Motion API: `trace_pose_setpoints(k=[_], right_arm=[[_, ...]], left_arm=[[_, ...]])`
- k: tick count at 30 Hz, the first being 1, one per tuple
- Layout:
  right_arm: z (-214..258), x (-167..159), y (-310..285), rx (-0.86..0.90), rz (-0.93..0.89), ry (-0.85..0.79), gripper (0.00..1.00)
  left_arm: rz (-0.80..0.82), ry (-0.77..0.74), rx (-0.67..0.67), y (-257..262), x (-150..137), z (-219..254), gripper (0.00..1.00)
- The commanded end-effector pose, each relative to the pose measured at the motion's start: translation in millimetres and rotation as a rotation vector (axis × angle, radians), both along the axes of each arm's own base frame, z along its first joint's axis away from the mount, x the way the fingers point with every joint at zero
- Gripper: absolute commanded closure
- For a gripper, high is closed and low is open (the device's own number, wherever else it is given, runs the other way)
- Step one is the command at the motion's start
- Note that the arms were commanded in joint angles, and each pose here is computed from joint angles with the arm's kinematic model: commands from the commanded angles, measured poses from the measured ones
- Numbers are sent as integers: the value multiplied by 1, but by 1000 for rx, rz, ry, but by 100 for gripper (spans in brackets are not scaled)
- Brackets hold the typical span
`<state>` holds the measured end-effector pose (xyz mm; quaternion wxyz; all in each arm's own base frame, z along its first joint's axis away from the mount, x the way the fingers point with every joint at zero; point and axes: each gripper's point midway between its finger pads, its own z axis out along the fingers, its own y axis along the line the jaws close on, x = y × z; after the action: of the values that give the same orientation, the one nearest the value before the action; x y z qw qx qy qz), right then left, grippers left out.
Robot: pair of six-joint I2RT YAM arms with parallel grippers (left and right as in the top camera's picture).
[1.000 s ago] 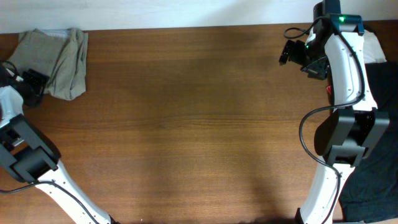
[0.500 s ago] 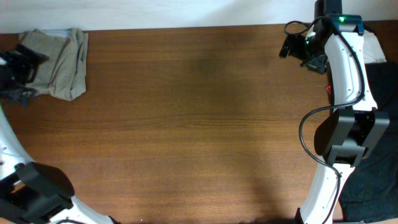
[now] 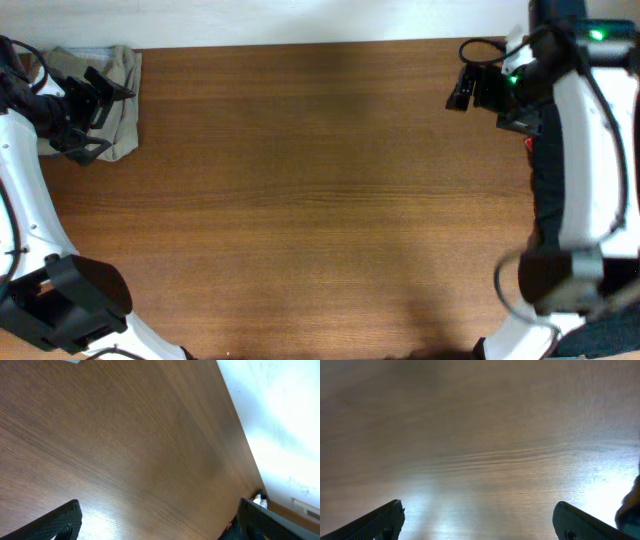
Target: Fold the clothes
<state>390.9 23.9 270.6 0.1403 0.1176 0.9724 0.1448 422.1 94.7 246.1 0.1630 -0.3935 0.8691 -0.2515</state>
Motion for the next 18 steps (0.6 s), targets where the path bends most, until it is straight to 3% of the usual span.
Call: trace_pose_setpoints(k=[1,4,6,15,18], right_arm=[[59,-45,39,1,121,-146,1],[86,-90,60,16,181,-182,1],[93,-98,62,15,190,-206,1],[93,-99,62,5,214,-215,1],[103,-107,50,-71,228,-270,1]], left_arm=[[-16,-8,-5,-3,-1,1,1],[-16,-9,-5,-2,0,1,1],[-16,-9,-5,-2,0,1,1],[-16,-9,-5,-2,0,1,1],[-16,-9,-5,-2,0,1,1]])
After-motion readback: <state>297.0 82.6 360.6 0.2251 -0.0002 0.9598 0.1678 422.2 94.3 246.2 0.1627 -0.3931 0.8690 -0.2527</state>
